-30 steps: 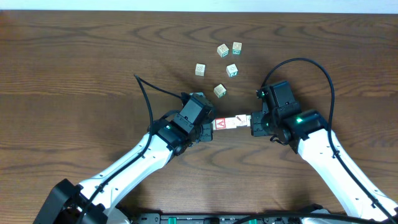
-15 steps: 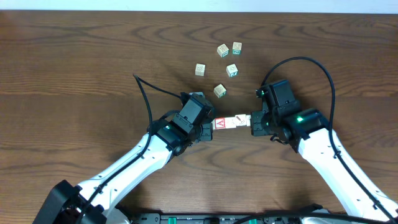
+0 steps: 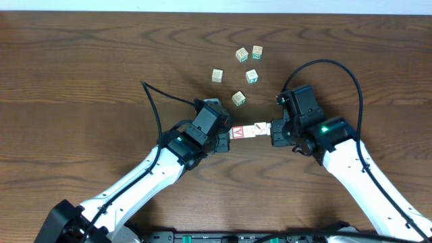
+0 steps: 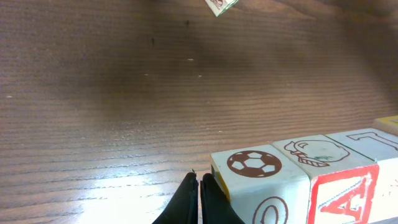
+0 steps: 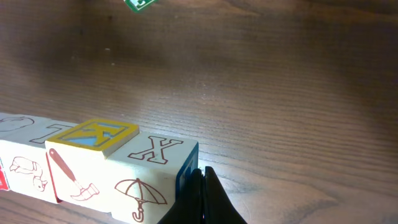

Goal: Lift 5 blocks

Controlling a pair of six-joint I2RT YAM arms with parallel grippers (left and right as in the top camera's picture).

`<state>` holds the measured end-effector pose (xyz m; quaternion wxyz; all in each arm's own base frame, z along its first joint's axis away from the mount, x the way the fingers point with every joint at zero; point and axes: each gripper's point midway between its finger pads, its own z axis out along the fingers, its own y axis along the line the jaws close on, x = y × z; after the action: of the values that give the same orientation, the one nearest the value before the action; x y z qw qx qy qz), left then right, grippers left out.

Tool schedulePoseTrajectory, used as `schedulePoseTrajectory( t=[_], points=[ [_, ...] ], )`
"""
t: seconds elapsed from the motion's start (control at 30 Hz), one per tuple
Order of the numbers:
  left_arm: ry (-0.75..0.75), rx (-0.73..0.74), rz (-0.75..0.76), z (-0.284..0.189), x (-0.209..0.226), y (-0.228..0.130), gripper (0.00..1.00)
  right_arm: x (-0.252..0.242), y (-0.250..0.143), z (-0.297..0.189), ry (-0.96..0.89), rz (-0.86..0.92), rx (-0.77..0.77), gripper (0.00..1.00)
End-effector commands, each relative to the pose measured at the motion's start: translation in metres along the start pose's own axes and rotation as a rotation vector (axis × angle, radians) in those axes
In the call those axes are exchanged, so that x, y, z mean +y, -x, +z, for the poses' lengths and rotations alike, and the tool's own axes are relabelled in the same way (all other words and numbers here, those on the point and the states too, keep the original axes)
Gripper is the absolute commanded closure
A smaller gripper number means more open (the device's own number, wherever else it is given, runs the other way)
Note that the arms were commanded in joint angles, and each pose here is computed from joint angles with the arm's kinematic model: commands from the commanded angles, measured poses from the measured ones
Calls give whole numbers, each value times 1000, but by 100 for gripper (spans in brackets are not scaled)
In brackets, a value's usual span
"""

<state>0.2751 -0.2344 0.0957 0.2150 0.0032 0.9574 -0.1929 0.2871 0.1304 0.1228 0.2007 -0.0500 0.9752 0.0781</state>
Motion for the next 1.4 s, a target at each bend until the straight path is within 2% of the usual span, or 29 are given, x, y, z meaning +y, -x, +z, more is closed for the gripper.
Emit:
schedulePoseTrajectory(
  t=[0.0, 1.37],
  points=[
    [-283, 15, 76, -31, -74, 6, 93, 86, -4, -30, 371, -94, 32, 99],
    [-316, -35, 82, -52, -83, 17, 93, 85, -3, -35, 364, -93, 35, 99]
  ],
)
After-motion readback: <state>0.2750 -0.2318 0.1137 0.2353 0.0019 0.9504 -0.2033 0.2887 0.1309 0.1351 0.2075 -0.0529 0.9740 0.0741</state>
